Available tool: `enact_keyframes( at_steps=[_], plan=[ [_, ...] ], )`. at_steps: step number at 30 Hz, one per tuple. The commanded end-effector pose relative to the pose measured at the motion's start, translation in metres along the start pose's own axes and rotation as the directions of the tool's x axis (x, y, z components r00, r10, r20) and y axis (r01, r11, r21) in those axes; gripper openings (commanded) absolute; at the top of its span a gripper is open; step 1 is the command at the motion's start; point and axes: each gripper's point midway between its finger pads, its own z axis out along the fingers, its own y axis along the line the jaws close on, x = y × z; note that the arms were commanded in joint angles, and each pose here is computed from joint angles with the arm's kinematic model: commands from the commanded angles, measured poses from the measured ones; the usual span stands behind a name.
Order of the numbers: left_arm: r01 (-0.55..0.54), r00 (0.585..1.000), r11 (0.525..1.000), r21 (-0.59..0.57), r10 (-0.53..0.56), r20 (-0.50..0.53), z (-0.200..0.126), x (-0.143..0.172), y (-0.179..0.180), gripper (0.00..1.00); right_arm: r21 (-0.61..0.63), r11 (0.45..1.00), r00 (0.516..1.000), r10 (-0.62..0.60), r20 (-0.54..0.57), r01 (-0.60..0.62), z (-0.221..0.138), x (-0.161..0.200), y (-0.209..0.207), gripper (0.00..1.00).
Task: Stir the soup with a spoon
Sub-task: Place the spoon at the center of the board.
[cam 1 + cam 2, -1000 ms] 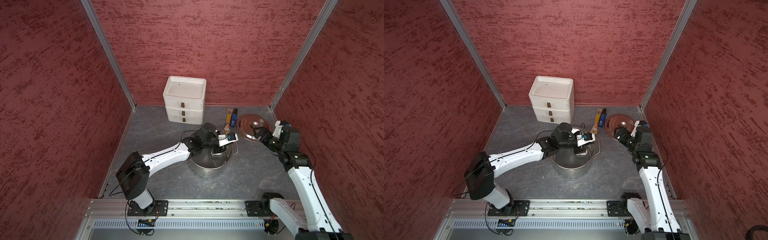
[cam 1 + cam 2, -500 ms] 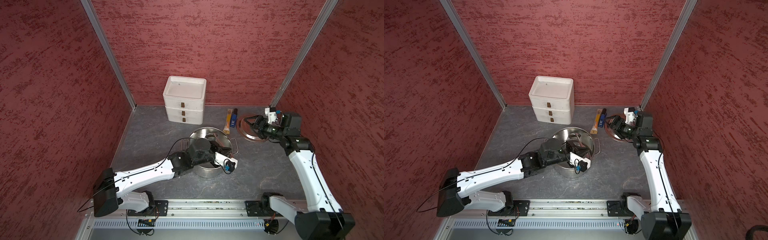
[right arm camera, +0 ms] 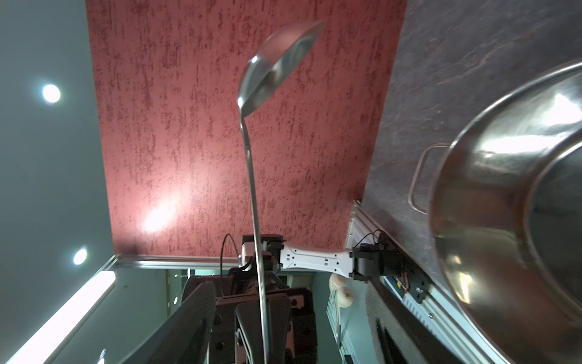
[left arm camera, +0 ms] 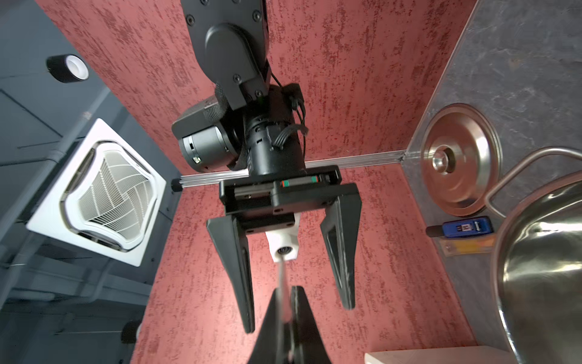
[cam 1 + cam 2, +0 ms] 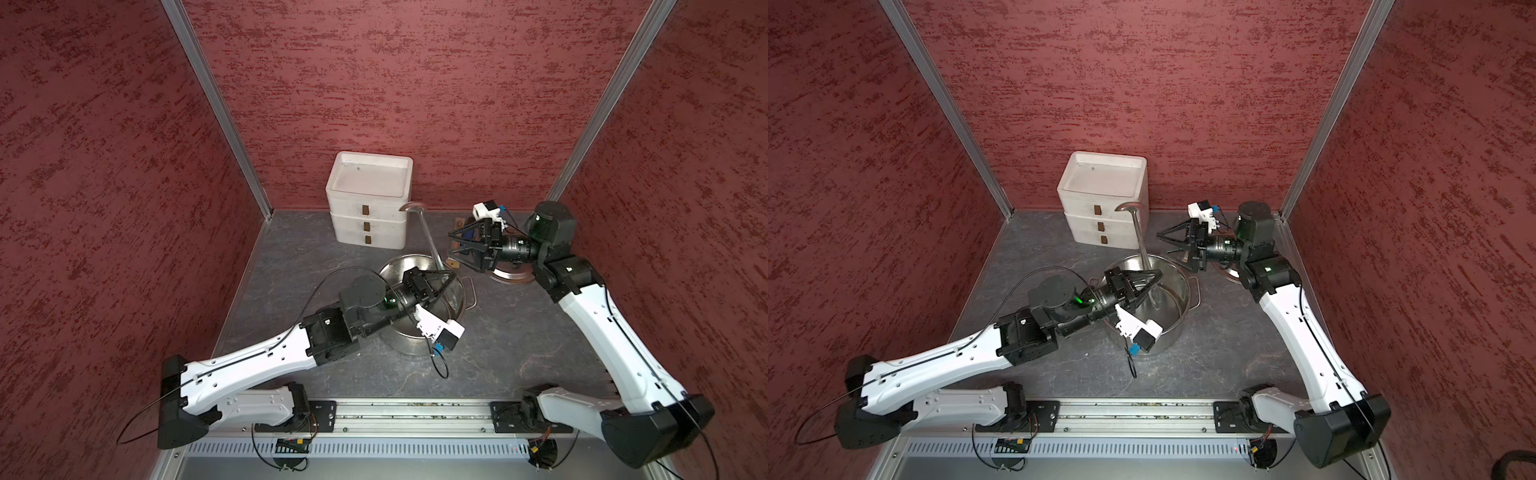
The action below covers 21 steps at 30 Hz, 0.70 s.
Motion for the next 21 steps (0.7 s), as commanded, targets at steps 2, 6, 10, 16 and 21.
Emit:
enact_keyframes(
  at_steps=[2, 6, 10, 16, 21],
  plan=[
    [-0.066, 0.998, 0.997, -0.045, 0.067, 0.006, -0.001, -0.003, 0.014, 0.00, -0.120, 0.991, 0.996, -0.069, -0.054, 0.062, 0.020, 0.002, 0.039, 0.77],
    [-0.060, 0.998, 0.997, -0.040, 0.060, 0.001, -0.001, -0.002, 0.013, 0.00, -0.158, 0.986, 0.991, -0.075, -0.108, 0.058, 0.032, 0.007, 0.043, 0.66],
    [-0.051, 0.999, 0.998, -0.034, 0.051, -0.008, 0.001, -0.001, 0.011, 0.00, -0.156, 0.987, 0.986, -0.064, -0.152, 0.040, 0.037, 0.014, 0.038, 0.52],
    [-0.038, 0.999, 0.999, -0.021, 0.038, -0.017, 0.003, 0.001, 0.007, 0.00, -0.138, 0.990, 0.986, -0.049, -0.157, 0.027, 0.040, 0.011, 0.030, 0.29],
    [-0.021, 0.999, 1.000, -0.019, 0.021, -0.032, 0.003, 0.005, 0.007, 0.00, -0.105, 0.993, 0.986, -0.062, -0.154, 0.046, 0.041, 0.010, 0.025, 0.07]
  ],
)
